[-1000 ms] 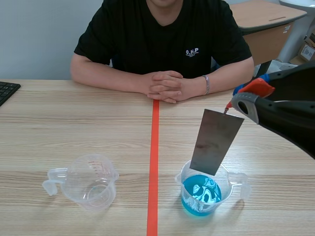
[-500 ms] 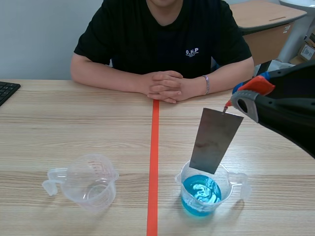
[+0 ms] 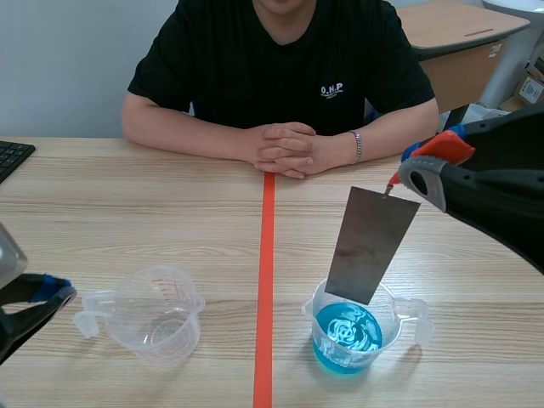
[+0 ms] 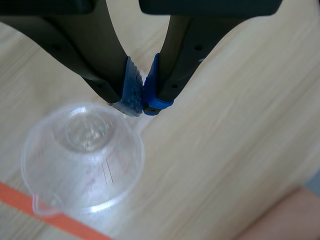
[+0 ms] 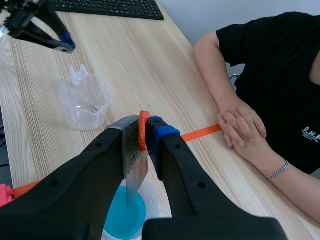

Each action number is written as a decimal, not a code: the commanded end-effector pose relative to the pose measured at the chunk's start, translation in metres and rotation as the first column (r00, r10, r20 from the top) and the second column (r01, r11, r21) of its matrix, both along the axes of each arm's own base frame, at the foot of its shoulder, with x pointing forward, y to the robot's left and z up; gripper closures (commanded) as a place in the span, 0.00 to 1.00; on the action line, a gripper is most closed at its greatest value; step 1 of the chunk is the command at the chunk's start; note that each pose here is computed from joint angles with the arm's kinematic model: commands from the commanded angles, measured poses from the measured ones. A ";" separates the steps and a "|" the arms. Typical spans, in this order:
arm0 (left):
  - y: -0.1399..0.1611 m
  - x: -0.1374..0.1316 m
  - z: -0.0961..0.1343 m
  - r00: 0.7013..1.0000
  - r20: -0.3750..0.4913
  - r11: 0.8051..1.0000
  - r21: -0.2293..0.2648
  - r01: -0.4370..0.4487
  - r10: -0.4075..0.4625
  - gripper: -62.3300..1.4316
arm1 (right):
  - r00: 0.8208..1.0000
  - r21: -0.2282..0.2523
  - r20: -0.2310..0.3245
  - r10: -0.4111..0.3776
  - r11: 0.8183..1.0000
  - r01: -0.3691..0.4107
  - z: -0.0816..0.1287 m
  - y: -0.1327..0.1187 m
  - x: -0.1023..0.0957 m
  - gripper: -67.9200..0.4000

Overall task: Do the redox reaction experiment.
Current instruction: 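Raise the plate and point at it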

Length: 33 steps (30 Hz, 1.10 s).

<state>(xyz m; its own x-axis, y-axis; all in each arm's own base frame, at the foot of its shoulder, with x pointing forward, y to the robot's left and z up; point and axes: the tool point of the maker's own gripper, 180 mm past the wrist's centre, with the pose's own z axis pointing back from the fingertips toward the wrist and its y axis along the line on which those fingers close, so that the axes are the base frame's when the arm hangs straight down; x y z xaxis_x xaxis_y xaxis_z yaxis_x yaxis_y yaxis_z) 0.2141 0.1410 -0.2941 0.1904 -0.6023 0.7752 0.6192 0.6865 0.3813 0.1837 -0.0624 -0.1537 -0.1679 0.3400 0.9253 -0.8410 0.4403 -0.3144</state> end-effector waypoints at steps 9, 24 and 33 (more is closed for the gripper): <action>-0.065 0.026 0.030 0.985 0.115 0.981 -0.132 0.142 -0.127 0.91 | 0.999 0.011 0.025 0.028 1.000 -0.028 0.010 0.005 -0.002 0.97; -0.144 0.031 0.027 0.952 0.145 0.927 -0.229 0.298 -0.270 0.91 | 0.999 0.010 0.025 0.028 1.000 -0.028 0.010 0.005 -0.002 0.97; -0.156 0.037 0.006 0.950 0.111 0.921 -0.236 0.311 -0.292 0.91 | 0.999 0.011 0.025 0.028 1.000 -0.028 0.010 0.005 -0.002 0.97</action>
